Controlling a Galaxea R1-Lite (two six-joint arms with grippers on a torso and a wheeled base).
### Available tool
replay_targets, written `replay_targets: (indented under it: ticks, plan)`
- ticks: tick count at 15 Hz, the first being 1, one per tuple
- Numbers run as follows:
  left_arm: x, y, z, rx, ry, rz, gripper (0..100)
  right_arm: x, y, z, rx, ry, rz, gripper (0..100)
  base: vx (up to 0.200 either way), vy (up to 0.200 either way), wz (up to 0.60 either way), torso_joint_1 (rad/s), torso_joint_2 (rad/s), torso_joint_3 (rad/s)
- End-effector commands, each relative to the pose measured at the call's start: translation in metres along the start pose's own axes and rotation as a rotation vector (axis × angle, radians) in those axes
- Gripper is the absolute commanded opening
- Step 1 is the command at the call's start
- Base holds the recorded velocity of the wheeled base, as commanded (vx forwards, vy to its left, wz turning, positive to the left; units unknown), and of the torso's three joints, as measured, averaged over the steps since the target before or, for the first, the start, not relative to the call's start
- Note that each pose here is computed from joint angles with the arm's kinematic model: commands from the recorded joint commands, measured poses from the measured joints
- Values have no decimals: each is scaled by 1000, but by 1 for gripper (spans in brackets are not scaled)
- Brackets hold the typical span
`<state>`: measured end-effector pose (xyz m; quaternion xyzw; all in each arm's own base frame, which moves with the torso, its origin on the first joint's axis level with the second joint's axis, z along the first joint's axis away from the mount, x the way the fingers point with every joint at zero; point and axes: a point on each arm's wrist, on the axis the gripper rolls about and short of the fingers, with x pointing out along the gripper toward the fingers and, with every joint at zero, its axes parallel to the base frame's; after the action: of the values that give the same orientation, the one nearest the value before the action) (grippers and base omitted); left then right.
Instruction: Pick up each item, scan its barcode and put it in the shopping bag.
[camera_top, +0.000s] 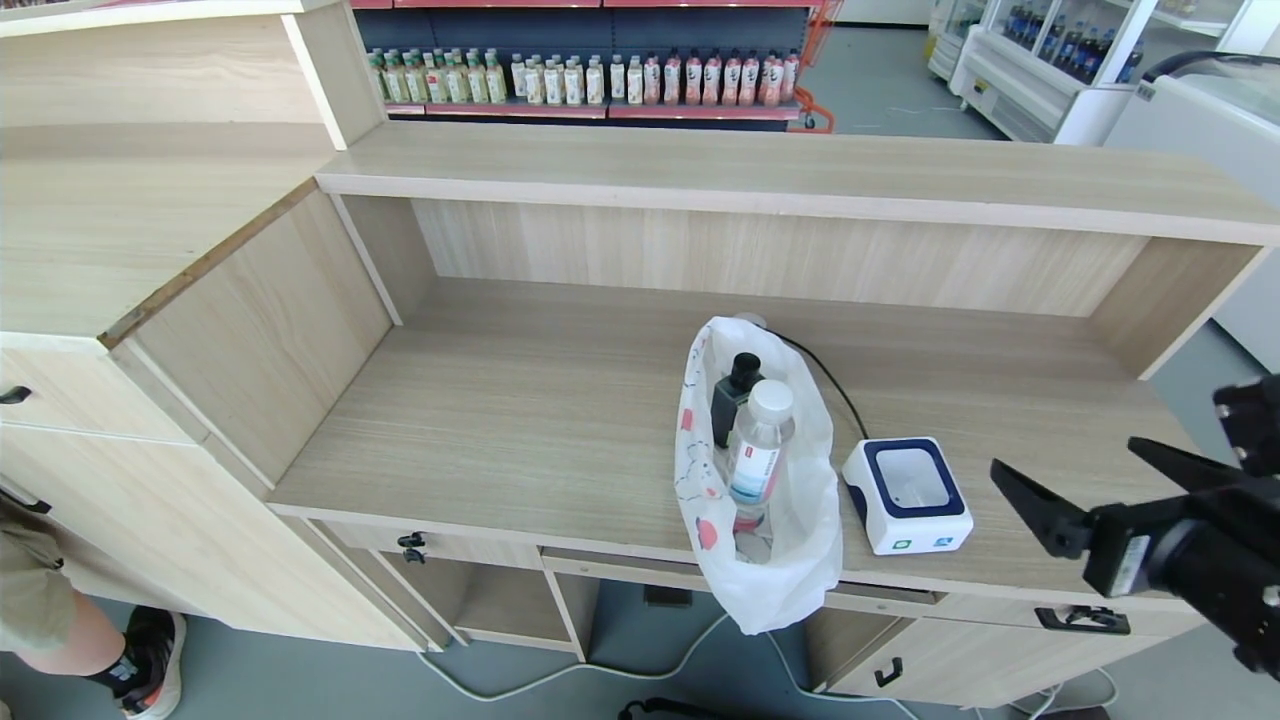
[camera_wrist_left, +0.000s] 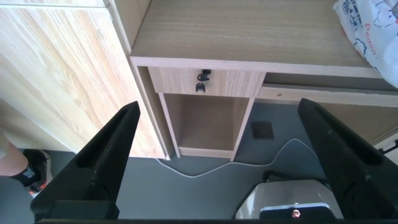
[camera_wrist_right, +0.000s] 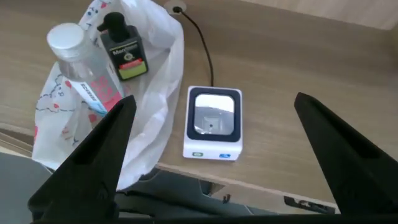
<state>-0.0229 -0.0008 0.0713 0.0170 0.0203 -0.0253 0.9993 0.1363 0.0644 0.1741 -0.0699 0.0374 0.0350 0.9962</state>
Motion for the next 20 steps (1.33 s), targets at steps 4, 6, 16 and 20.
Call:
replay_targets:
  ticks: [4, 6, 16, 20]
  plan:
    - [0, 0, 0, -1, 0, -1, 100, -61, -40, -26, 29, -2, -271, 100, 0, 0, 0, 0, 0, 0]
    - [0, 0, 0, -1, 0, -1, 100, -68, -47, -34, 66, -7, -271, 100, 0, 0, 0, 0, 0, 0]
    - [0, 0, 0, -1, 0, 1, 100, -149, -40, -110, 98, -52, -117, 100, 0, 0, 0, 0, 0, 0]
    - [0, 0, 0, -1, 0, 1, 100, -155, -39, -115, 92, -98, -73, 100, 0, 0, 0, 0, 0, 0]
